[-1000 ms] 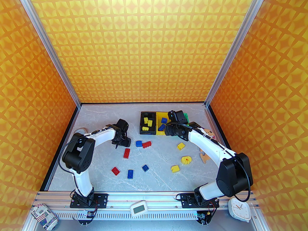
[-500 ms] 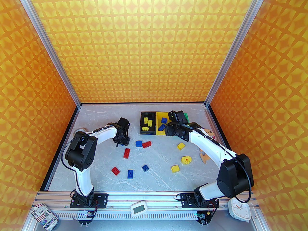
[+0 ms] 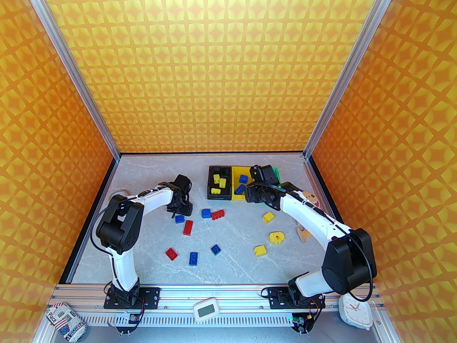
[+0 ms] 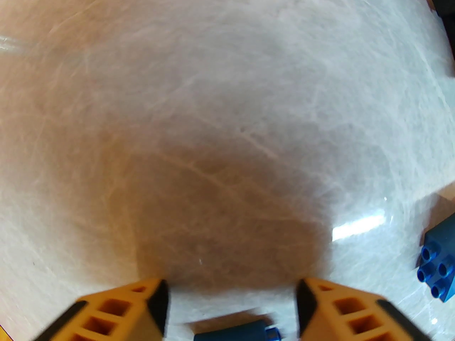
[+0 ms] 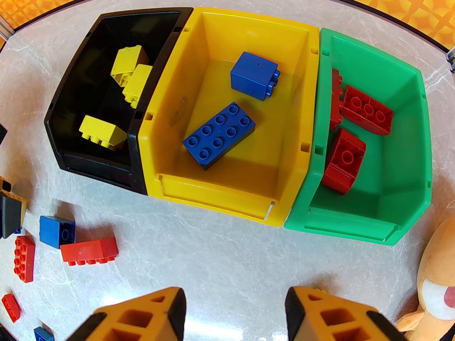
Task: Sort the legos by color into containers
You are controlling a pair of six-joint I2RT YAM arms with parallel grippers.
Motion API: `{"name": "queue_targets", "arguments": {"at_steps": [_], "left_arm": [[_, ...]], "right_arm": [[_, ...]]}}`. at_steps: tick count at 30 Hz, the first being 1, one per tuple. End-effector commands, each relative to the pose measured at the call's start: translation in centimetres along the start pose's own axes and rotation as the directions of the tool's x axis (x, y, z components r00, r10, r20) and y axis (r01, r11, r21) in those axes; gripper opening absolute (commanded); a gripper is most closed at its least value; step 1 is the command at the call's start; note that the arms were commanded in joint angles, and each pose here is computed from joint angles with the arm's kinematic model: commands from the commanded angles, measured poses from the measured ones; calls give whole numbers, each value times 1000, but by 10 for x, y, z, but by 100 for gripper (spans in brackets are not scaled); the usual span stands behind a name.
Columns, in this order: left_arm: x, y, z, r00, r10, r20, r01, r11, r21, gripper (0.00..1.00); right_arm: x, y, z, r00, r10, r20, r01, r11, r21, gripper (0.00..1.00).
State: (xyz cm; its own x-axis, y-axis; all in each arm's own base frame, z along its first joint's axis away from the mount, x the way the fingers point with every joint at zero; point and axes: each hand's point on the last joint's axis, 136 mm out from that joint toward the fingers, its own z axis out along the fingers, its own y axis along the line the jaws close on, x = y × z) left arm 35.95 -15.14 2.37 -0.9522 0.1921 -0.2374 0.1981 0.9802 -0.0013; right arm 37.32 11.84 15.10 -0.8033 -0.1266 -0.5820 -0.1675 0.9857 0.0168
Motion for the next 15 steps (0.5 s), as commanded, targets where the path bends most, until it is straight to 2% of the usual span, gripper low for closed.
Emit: {"name": "queue_targets", "arguments": {"at_steps": [1, 7, 15], "left_arm": [[10, 6, -20, 997, -72, 12, 72, 997, -12, 74], [28, 7, -24, 987, -161, 0, 161, 987, -6, 74], [32, -2, -19, 983, -184, 0, 184, 983, 22, 70]], "right_arm": [[2, -2, -6, 1000, -10, 11, 10, 1000, 10, 52], [0, -1, -8, 1000, -6, 18, 6, 1000, 7, 52], [0, -1, -12, 1000, -4, 27, 4, 1000, 0, 52]]}}
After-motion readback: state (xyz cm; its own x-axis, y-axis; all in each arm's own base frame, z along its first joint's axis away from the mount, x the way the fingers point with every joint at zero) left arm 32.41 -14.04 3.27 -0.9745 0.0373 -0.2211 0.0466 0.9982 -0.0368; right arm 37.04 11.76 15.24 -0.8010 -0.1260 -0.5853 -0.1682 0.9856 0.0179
